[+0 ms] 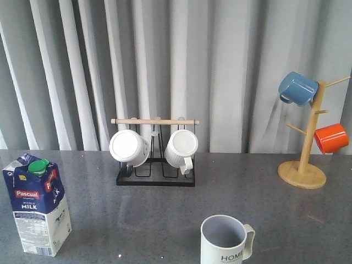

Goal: Place milk next to cup

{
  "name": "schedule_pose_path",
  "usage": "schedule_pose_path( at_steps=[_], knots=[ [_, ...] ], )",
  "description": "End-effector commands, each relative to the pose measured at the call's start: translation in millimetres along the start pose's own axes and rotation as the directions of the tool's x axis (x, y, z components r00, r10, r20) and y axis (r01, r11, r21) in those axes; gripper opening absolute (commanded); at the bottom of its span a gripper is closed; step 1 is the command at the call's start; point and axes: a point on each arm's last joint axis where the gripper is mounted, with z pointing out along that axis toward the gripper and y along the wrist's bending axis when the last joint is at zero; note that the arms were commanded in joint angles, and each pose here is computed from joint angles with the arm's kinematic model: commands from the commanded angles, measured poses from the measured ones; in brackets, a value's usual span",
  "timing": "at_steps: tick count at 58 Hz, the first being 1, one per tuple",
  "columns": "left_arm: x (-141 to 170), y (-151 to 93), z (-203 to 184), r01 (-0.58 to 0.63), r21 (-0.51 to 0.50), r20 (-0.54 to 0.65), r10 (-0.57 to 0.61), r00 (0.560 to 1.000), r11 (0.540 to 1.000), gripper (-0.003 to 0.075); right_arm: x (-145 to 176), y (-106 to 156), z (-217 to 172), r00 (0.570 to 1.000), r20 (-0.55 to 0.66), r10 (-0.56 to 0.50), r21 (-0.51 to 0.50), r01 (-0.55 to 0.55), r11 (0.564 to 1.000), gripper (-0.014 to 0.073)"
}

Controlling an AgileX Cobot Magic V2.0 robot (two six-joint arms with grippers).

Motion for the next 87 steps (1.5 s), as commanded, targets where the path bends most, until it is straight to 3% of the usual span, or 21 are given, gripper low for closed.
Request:
schedule_pose_path(
  at_steps=[1, 17, 37, 87],
  knots=[
    [-10, -3, -5, 0.014, 0.021, 0.068, -0.015, 0.998, 1.0, 0.0573, -14, -5, -3, 0.996, 0.087, 0.004, 0.042, -0.008, 0.999, -0.0004],
    [-23, 8, 40, 0.047, 0.049, -0.166, -0.038, 0.985, 0.998, 0.0569, -14, -5, -3, 0.996, 0.089, 0.025, 0.036, -0.028, 0.999, -0.0004],
    [-32, 37, 87, 0.009, -0.091, -0.233, -0.03, 0.972, 0.996, 0.0569, -14, -5, -3, 0.996, 0.087, 0.03, 0.034, -0.033, 0.999, -0.0004],
    [-8, 64, 164, -0.04, -0.089, -0.408, 0.001, 0.913, 0.995, 0.0569, -13, -4, -2, 0.996, 0.084, 0.029, 0.033, -0.032, 0.999, -0.0004]
  ],
)
